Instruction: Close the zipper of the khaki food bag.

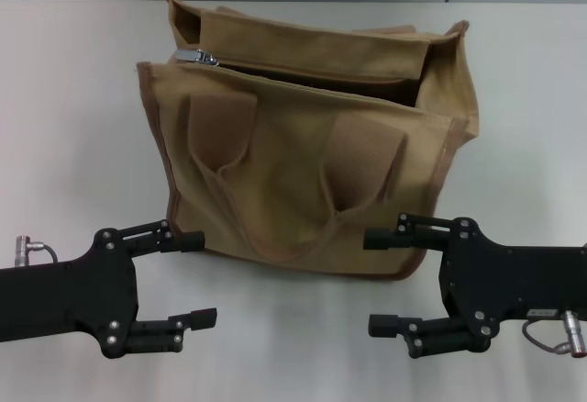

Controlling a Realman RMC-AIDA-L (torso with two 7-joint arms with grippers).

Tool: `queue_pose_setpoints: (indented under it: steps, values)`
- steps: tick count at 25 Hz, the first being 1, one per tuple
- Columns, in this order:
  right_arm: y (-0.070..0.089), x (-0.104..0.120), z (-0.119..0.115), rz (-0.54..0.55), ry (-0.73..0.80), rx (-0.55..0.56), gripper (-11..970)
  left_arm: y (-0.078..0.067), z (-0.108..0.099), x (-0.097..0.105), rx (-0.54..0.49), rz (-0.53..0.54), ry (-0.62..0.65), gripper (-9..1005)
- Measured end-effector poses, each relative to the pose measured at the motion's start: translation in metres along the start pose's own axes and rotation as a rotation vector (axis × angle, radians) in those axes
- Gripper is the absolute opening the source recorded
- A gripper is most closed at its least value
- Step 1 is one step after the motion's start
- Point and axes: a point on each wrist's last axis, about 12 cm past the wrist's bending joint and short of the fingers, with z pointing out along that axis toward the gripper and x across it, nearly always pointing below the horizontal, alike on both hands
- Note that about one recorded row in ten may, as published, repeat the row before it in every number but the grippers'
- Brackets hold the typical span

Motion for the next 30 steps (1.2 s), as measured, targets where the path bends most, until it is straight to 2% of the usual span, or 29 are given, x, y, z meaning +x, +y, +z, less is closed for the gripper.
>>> queue_pose_setpoints:
  steps: [15, 17, 18, 19, 22, 23, 24, 28, 30]
  values:
    - [0.002, 0.004, 0.004, -0.001, -0.008, 0.007, 825, 0.002, 0.002, 0.002, -0.035, 0.000, 0.004, 787]
    - [0.003, 0.005, 0.005, -0.004, -0.013, 0.009, 825, 0.005, -0.002, 0.002, -0.089, 0.001, -0.015, 787]
    - [0.004, 0.007, 0.006, -0.006, -0.016, 0.010, 825, 0.007, -0.010, 0.002, -0.177, -0.007, -0.053, 787]
    - [0.004, 0.007, 0.006, -0.006, -0.016, 0.010, 825, 0.007, -0.010, 0.002, -0.177, -0.007, -0.053, 787]
    - [0.006, 0.009, 0.008, -0.004, -0.031, 0.012, 825, 0.009, -0.021, 0.001, -0.301, -0.030, -0.140, 786]
    - [0.008, 0.010, 0.009, -0.002, -0.040, 0.013, 826, 0.010, -0.030, 0.001, -0.407, -0.033, -0.204, 786]
    - [0.008, 0.010, 0.009, -0.002, -0.040, 0.013, 826, 0.010, -0.030, 0.001, -0.407, -0.033, -0.204, 786]
    - [0.012, 0.013, 0.017, -0.024, -0.078, 0.014, 826, 0.017, -0.046, 0.006, -0.647, -0.067, -0.295, 786]
    - [0.013, 0.013, 0.018, -0.032, -0.084, 0.016, 826, 0.021, -0.045, 0.007, -0.665, -0.074, -0.289, 786]
